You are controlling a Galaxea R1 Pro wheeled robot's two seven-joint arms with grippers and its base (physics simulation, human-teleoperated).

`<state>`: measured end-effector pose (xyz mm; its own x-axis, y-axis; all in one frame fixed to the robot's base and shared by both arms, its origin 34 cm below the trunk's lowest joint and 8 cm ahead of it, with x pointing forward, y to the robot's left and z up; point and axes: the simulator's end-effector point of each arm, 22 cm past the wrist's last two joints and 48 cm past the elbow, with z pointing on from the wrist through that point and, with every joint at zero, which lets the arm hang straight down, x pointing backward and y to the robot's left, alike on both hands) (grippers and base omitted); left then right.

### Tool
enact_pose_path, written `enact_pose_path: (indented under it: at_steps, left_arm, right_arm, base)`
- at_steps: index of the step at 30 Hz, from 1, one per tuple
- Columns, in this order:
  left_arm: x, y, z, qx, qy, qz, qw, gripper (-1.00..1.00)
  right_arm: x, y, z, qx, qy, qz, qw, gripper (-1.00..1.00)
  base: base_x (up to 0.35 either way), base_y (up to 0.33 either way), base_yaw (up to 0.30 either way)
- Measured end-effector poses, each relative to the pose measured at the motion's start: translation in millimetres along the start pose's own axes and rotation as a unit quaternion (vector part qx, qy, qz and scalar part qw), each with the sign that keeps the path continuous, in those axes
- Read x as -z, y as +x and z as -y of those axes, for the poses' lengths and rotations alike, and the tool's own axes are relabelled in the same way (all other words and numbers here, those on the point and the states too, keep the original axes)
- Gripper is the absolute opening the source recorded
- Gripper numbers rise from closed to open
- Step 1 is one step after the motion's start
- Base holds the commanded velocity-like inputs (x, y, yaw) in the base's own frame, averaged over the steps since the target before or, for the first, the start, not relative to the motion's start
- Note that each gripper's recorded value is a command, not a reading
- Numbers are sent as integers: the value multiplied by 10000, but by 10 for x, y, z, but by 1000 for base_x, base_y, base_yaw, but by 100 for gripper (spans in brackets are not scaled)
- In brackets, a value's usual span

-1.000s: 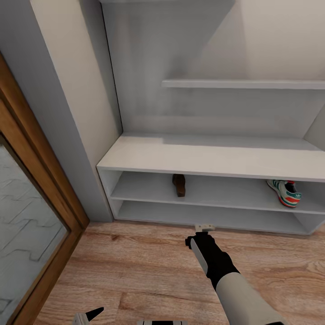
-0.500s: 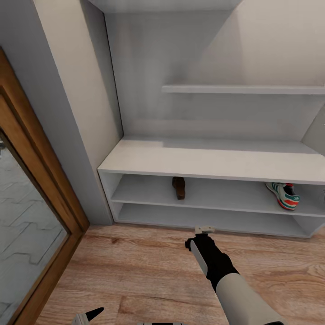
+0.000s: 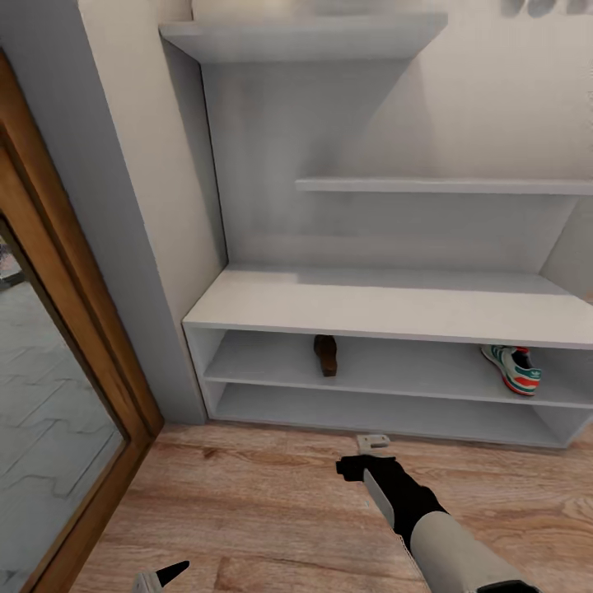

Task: Pick up the two gym shoes and the two sandals from the corridor floor and place them onto the hallstand (shoe rack) in the corridor, making sure they are on the rack and not on the floor. Arrange them so the two gym shoes are next to each other and the two sandals are next to each other.

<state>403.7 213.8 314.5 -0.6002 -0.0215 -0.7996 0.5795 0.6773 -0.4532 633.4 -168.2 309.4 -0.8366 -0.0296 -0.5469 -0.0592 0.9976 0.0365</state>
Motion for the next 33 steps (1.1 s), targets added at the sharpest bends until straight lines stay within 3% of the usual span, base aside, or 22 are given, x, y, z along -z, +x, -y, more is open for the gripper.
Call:
enact_pose_path:
  at_steps: [2, 4, 10, 15, 20, 33]
  left_arm:
    - [2, -31, 4, -26, 1, 26, 10000, 100]
    - [9, -68, -3, -41, -34, 39, 10000, 100]
    - [43, -199, 1, -44, -117, 43, 9999, 100]
    - [71, -310, 27, -46, -133, 48, 9999, 100]
    - [87, -377, 45, -47, -138, 50, 9999, 100]
    - [113, -387, 4, -11, -214, 91, 9997, 100]
  right_arm:
    - [-3, 47, 64, 19, -124, 24, 9999, 100]
    - [-36, 233, 320, 46, -473, 82, 9988, 100]
    - [66, 433, 569, 118, -1018, 306, 9943, 100]
    - [218, 491, 809, 220, -1266, 464, 9906, 100]
    - [308, 698, 918, 258, -1341, 408, 9898, 100]
    - [342, 1111, 934, 237, -1352, 229, 9903, 100]
  base:
    - [0, 0, 0]
    - [0, 0, 0]
    - [0, 0, 0]
    - [0, 0, 0]
    - [0, 0, 0]
    - [0, 0, 0]
